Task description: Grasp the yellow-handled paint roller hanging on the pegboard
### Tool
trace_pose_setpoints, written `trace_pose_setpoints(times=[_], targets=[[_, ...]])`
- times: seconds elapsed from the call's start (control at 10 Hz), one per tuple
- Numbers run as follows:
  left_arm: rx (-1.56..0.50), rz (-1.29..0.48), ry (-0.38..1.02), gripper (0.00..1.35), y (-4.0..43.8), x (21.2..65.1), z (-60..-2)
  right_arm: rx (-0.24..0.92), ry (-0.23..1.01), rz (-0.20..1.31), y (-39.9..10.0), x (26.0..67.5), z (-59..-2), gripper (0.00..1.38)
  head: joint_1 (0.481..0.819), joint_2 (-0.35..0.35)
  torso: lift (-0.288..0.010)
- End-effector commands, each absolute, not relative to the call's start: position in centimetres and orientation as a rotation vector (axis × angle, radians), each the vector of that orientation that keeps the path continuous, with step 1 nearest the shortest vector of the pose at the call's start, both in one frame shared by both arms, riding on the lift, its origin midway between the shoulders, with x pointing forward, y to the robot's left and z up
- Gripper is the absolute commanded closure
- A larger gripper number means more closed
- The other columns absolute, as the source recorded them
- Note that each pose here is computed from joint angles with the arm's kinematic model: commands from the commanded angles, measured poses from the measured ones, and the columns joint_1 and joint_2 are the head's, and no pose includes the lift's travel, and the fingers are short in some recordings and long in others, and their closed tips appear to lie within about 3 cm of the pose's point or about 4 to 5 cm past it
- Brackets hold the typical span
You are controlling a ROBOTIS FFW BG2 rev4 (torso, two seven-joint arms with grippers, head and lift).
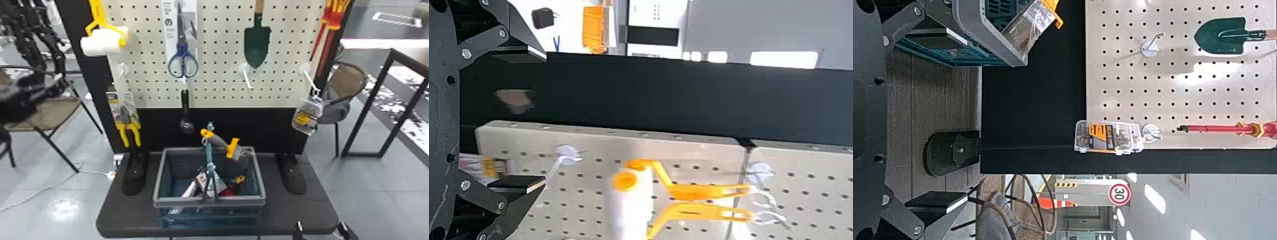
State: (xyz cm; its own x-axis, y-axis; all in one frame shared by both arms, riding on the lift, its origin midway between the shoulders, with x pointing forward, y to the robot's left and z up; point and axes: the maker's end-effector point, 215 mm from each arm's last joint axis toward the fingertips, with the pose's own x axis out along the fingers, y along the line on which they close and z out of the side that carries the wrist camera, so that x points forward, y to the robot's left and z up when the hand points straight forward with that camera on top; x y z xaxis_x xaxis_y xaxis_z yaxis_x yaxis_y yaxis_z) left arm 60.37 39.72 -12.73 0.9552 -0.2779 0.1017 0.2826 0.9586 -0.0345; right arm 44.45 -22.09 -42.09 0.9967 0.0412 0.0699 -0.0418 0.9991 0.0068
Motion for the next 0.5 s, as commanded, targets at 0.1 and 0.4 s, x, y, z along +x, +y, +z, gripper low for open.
trace_pose_setpoints(times=[0.1,0.4], targets=[[-0.040,-0.386,-0.136,0.44,38.2,62.2,-6.9,0.005,-0.068,0.043,-22.1,44.5,-42.1,0.21,0.549,0.000,-0.100],[-0.028,-0.518,-0.126,0.45,33.1,64.7,-4.1,0.007,-0.070,0.048,-21.7,44.7,-42.1,0.21,0.549,0.000,-0.100]])
